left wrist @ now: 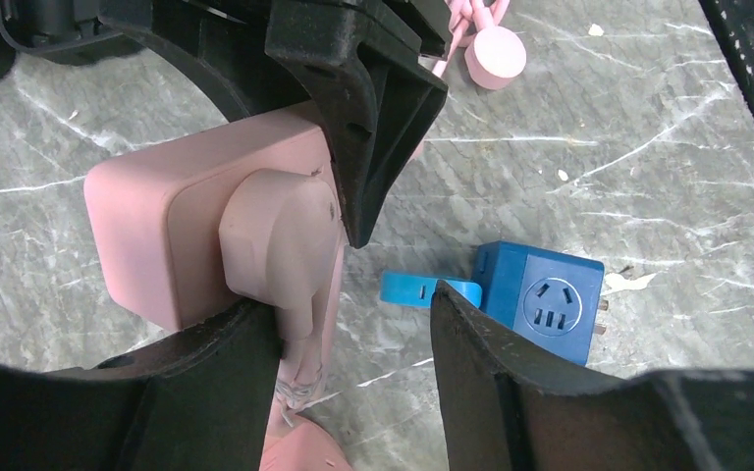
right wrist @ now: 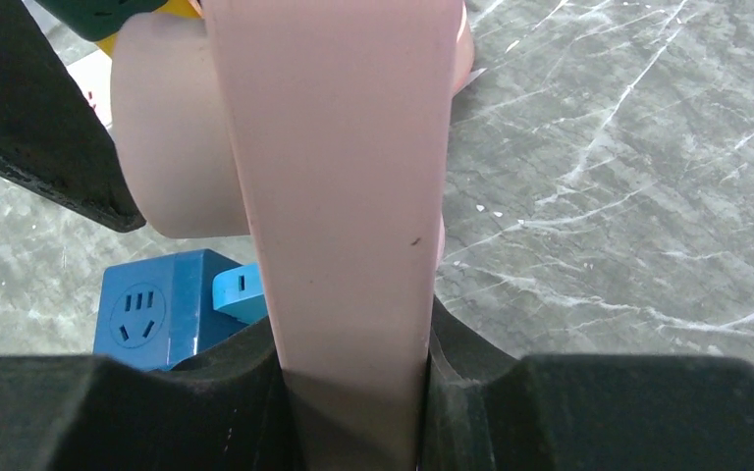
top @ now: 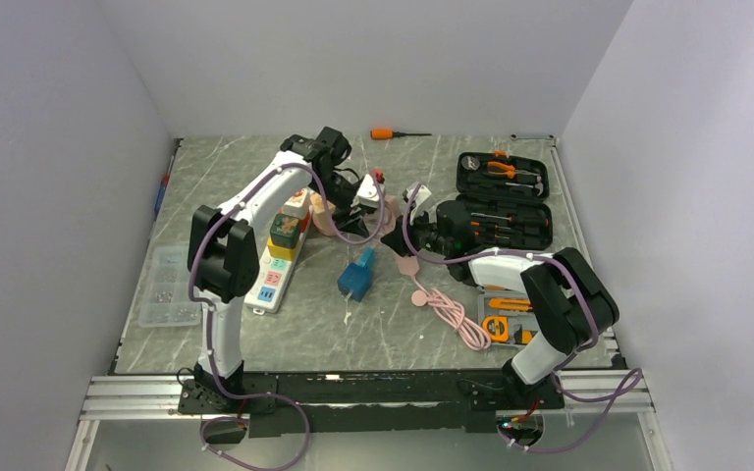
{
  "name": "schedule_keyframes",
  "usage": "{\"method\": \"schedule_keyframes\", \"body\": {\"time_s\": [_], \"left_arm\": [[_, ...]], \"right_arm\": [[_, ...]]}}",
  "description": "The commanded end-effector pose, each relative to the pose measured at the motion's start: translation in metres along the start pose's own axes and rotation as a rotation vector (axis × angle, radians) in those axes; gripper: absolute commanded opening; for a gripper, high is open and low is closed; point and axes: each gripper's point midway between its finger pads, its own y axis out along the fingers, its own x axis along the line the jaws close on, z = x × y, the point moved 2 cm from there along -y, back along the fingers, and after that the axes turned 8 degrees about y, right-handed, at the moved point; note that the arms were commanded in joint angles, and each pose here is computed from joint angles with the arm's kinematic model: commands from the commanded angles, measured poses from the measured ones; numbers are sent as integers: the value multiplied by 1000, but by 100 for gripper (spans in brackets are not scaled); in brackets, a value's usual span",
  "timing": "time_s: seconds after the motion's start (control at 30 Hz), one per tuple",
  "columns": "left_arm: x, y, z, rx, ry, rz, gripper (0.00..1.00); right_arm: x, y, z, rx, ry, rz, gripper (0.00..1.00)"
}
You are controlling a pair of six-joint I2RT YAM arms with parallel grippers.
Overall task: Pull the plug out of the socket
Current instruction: Remove the plug from the socket.
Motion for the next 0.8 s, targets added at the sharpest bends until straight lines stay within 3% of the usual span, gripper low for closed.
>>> {"method": "schedule_keyframes", "body": {"time_s": [0.0, 0.17, 0.37, 0.6, 0.67, 0.77], "left_arm": [[-12, 16, -28, -141, -39, 59, 59], [-7, 11, -24, -164, -81, 30, 55], [-2, 0, -26, -211, -129, 48, 14], [-19, -1, -33, -215, -82, 100, 8], [-26, -1, -33, -204, -61, 128, 5], [-32, 0, -35, -192, -37, 158, 2]], "right_arm": [[38, -6, -88, -282, -161, -117, 0], [45, -11, -92, -299, -175, -130, 0], [55, -19, -102, -331, -187, -152, 0], [57, -17, -104, -336, -182, -164, 0], [57, -17, -104, -336, -178, -166, 11], [57, -13, -106, -326, -175, -173, 17]]}}
